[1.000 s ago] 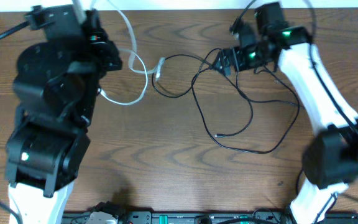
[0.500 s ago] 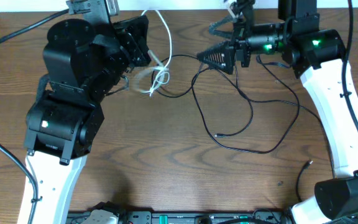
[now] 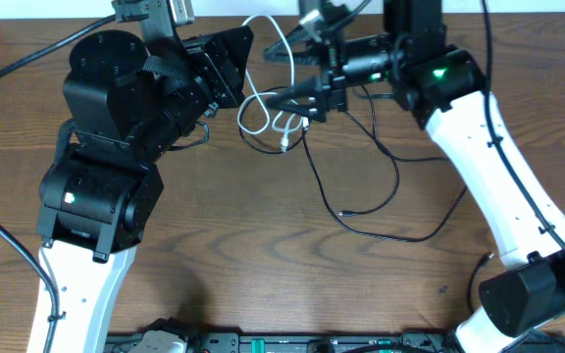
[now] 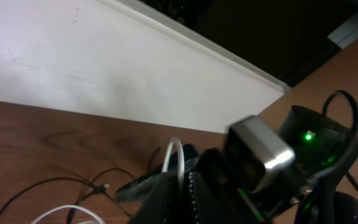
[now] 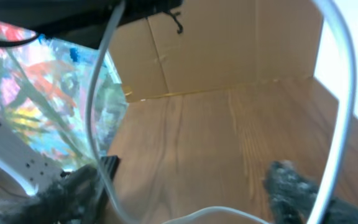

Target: Untangle cables

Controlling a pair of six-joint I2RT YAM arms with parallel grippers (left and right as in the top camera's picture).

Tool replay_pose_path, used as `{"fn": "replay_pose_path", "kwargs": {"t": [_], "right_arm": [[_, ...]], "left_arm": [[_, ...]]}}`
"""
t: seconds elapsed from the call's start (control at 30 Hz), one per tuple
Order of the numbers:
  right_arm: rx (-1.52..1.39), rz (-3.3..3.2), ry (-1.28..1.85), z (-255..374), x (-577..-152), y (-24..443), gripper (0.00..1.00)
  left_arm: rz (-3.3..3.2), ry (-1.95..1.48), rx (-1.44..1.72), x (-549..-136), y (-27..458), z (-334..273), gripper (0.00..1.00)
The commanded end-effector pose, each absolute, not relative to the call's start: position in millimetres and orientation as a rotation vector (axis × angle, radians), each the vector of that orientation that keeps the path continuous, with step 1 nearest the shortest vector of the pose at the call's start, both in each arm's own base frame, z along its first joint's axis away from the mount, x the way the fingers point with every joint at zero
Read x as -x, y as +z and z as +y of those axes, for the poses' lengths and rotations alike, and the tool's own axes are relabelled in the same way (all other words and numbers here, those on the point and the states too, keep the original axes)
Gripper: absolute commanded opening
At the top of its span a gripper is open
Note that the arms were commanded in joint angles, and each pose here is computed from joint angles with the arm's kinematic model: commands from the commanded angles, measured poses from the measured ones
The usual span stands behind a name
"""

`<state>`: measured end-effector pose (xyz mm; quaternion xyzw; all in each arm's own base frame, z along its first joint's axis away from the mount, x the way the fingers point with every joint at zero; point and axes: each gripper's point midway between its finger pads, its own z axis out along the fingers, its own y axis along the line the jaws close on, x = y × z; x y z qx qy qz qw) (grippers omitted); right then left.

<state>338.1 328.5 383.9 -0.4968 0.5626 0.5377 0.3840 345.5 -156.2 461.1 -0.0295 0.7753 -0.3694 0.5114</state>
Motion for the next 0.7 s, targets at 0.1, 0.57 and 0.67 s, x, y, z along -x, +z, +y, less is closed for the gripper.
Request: {"fn": "replay_pose_path", "kwargs": {"t": [0.1, 0.57, 0.67], "right_arm": [[1.163, 1.575, 1.394, 344, -344, 377, 0.53], [1.012, 1.703, 1.411, 365, -350, 378, 0.17], [1.010, 1.707, 1.414, 365, -350, 377, 0.13]], "left_arm": [[1.834, -0.926, 0.065, -337, 474, -157, 0.08], [1.816, -0.922, 0.064, -339, 478, -157, 0.08], [1.812, -0.902, 0.066, -341, 478, -155, 0.07]]}}
